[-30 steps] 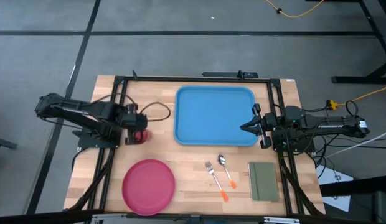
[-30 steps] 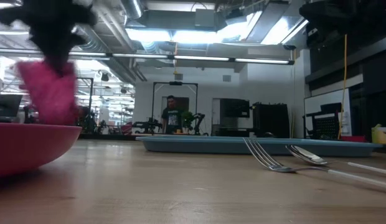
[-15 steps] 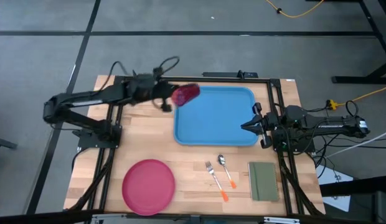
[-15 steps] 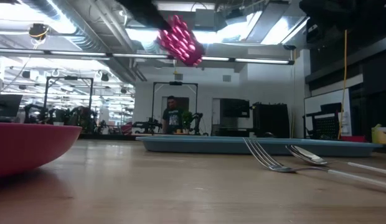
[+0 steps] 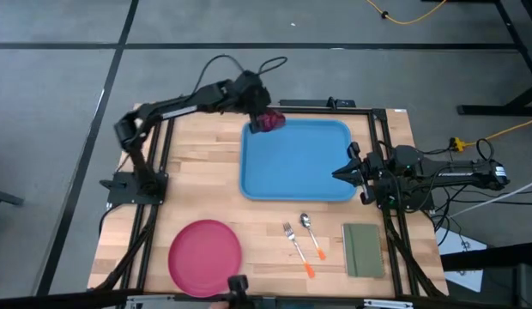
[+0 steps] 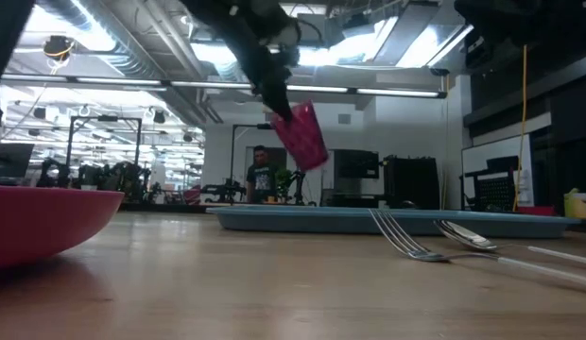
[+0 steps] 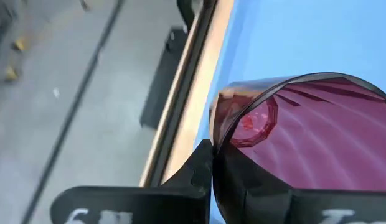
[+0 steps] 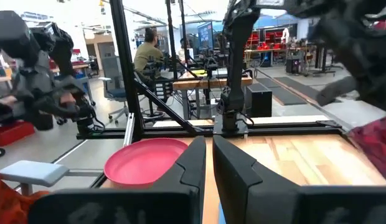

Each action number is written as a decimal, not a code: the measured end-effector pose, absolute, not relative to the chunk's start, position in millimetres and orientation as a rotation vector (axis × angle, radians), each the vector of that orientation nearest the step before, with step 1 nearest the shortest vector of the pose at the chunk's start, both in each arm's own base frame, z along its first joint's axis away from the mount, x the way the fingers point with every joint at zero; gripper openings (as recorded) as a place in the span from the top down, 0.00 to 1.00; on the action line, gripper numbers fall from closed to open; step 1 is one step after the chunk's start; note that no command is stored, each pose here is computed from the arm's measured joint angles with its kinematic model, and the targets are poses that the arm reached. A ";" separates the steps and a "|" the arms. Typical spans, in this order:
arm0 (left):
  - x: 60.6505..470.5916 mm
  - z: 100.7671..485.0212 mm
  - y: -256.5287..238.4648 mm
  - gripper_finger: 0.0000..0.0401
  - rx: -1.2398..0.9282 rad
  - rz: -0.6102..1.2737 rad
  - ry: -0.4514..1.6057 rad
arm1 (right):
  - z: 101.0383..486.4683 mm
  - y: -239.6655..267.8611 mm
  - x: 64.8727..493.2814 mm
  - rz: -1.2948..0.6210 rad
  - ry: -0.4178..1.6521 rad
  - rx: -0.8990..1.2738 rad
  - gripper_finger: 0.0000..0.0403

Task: Pick and place plate/cup/fork/spoon on tray
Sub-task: Put the red cup on the blue tray, then put the pink plate beside the red cup on the blue tray

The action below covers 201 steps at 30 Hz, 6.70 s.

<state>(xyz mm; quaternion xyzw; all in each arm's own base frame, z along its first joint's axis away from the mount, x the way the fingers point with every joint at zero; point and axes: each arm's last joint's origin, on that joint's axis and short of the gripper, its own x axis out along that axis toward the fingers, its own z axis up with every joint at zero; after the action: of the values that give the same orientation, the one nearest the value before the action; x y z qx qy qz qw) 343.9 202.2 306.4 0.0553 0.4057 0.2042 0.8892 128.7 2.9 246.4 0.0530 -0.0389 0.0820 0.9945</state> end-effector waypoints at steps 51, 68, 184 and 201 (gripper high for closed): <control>371.7 252.4 205.9 0.82 -0.084 0.405 1.259 | 246.3 2.9 128.7 0.166 -0.074 0.147 0.91; 362.7 344.3 151.4 0.79 -0.234 0.403 1.331 | 243.4 2.9 128.9 0.164 -0.043 0.146 0.91; 274.3 244.1 -15.4 1.00 -0.161 0.117 0.953 | 245.4 2.9 128.6 0.164 -0.066 0.120 0.91; 328.2 292.1 103.3 1.00 -0.030 0.255 0.544 | 274.7 4.3 112.2 0.215 -0.369 0.050 0.91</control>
<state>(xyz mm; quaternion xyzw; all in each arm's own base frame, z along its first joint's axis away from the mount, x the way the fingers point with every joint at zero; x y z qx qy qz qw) 328.2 103.3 292.1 -0.0148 0.2678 0.1258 0.9551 112.2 4.3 274.7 0.0249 -0.1833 0.1064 0.9770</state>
